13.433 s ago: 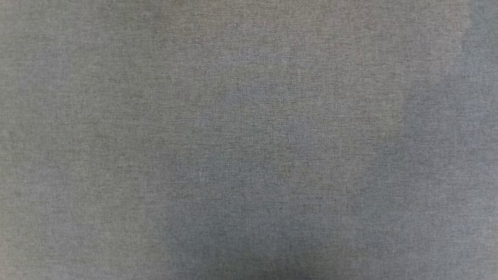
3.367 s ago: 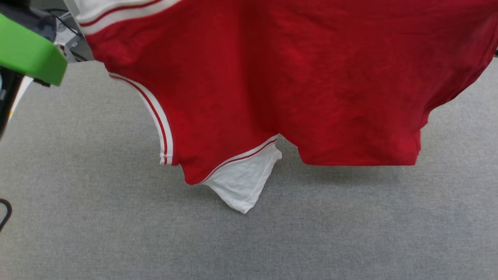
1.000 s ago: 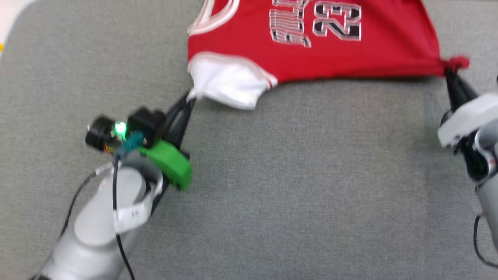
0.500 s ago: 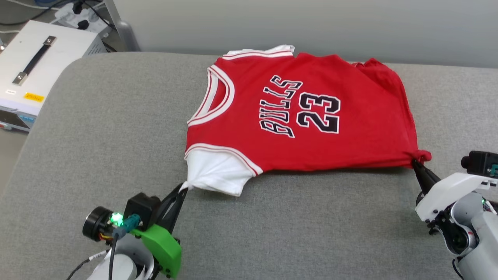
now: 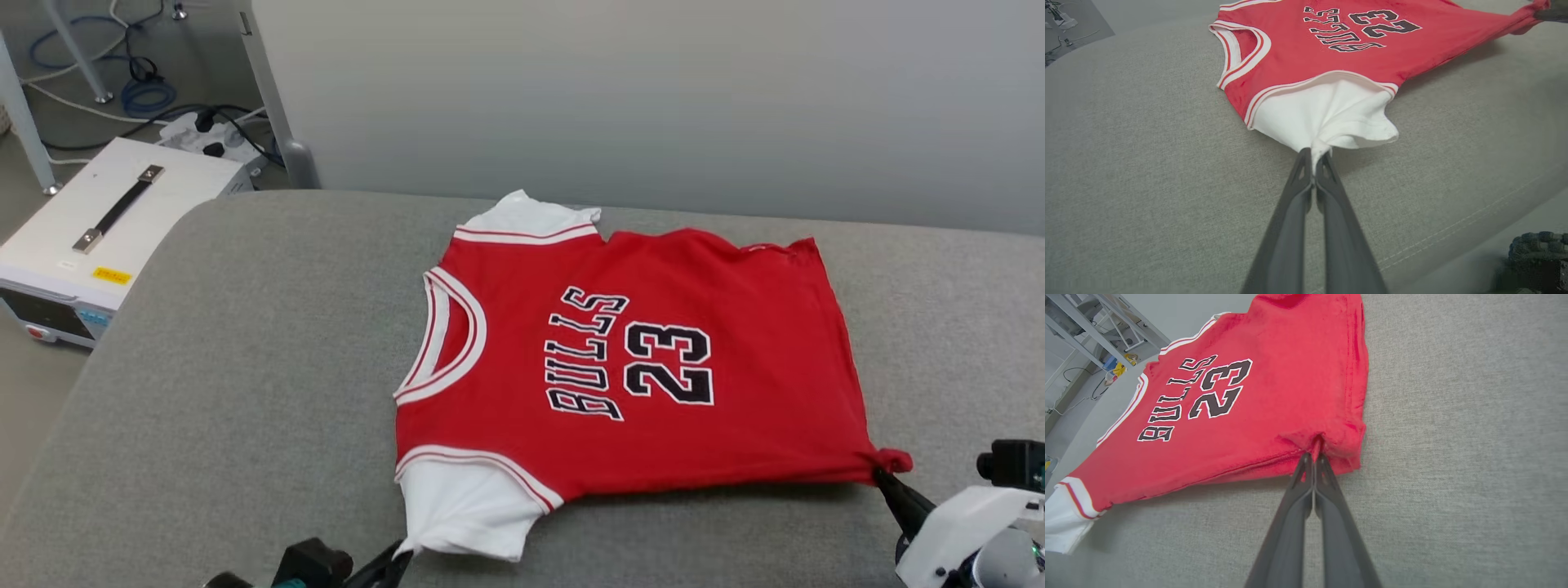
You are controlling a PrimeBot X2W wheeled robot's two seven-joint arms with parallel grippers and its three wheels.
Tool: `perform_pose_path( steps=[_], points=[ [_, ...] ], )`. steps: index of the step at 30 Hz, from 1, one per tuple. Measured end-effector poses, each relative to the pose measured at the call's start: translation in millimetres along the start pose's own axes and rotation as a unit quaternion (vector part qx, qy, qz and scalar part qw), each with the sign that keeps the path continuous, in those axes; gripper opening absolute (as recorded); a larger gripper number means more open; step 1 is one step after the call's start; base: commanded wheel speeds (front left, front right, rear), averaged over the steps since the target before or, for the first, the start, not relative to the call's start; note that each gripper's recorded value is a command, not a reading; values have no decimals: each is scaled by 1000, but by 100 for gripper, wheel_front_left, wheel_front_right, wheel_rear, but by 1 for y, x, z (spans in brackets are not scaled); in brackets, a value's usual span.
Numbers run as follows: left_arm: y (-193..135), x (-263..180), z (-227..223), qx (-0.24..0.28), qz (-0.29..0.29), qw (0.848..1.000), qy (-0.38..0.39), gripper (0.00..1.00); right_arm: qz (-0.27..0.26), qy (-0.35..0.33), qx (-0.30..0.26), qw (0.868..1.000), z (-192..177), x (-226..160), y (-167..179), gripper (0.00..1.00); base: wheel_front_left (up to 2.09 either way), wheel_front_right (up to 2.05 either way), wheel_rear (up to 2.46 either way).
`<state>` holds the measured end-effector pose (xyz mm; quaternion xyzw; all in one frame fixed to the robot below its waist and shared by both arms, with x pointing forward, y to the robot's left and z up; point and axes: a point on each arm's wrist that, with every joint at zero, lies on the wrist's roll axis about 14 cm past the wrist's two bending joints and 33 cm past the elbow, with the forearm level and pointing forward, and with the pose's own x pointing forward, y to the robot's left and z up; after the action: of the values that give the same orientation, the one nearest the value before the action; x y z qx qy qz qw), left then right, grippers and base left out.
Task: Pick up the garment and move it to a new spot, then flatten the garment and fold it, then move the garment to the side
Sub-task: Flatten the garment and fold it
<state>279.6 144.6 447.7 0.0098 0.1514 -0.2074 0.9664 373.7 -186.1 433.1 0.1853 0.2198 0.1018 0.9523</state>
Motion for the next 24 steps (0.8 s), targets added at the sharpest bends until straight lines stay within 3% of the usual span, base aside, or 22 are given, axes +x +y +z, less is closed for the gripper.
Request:
perform_pose_path(
  steps=[8, 13, 24],
  points=[
    [-27, -34, -13, -18, -32, 999, 25, 0, -3, 44, -23, 999, -23, -43, -9, 0, 0, 0, 0],
    [-26, -45, -17, -20, -25, 999, 32, 0, -6, 69, -11, 998, -42, -65, -8, 0, 0, 0, 0],
    [-9, -18, 34, 3, -15, 999, -40, 0, -9, 30, -9, 999, -13, -67, 6, 0, 0, 0, 0]
  ],
)
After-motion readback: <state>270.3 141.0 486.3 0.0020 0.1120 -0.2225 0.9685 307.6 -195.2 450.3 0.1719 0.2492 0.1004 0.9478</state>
